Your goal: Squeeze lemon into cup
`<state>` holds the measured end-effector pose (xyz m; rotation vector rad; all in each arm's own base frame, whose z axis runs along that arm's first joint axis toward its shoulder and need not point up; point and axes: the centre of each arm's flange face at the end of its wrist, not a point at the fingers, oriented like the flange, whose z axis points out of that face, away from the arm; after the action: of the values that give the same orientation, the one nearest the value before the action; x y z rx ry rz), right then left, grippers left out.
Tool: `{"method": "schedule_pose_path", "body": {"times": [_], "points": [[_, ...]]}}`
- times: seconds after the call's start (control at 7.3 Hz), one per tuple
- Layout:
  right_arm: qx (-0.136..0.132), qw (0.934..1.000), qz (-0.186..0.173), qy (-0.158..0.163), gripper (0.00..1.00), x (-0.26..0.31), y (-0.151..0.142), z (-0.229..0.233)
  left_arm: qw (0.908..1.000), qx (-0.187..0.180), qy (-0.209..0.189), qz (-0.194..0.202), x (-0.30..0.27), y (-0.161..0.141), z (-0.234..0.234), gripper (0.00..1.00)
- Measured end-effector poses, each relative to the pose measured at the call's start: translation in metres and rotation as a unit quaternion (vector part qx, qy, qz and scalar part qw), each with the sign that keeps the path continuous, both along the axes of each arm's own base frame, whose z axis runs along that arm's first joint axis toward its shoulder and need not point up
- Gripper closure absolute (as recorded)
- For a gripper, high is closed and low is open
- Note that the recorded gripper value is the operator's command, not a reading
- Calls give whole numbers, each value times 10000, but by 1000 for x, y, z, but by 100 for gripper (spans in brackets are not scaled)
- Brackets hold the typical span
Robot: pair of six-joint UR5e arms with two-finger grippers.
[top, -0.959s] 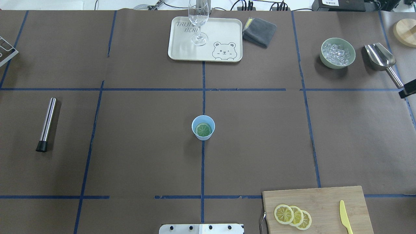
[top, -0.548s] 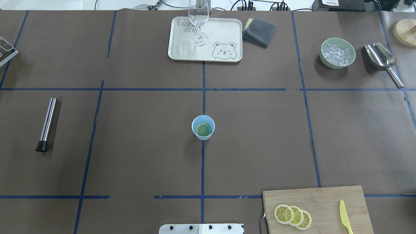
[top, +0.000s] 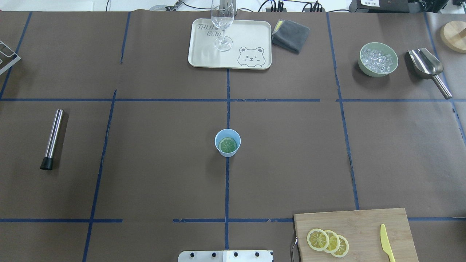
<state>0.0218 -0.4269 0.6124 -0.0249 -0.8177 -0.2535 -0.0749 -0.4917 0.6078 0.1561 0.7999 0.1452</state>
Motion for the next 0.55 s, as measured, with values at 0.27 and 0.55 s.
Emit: {"method": "schedule_pose_path", "body": {"times": [0.27,0.55], "points": [[-134,9998,145,36,0,4,0,3,9996,-8,-272,58,8,10,-2,0],[-222,9994,247,45,0,4,0,2,9994,-68,-311,102,14,14,-1,0]]}}
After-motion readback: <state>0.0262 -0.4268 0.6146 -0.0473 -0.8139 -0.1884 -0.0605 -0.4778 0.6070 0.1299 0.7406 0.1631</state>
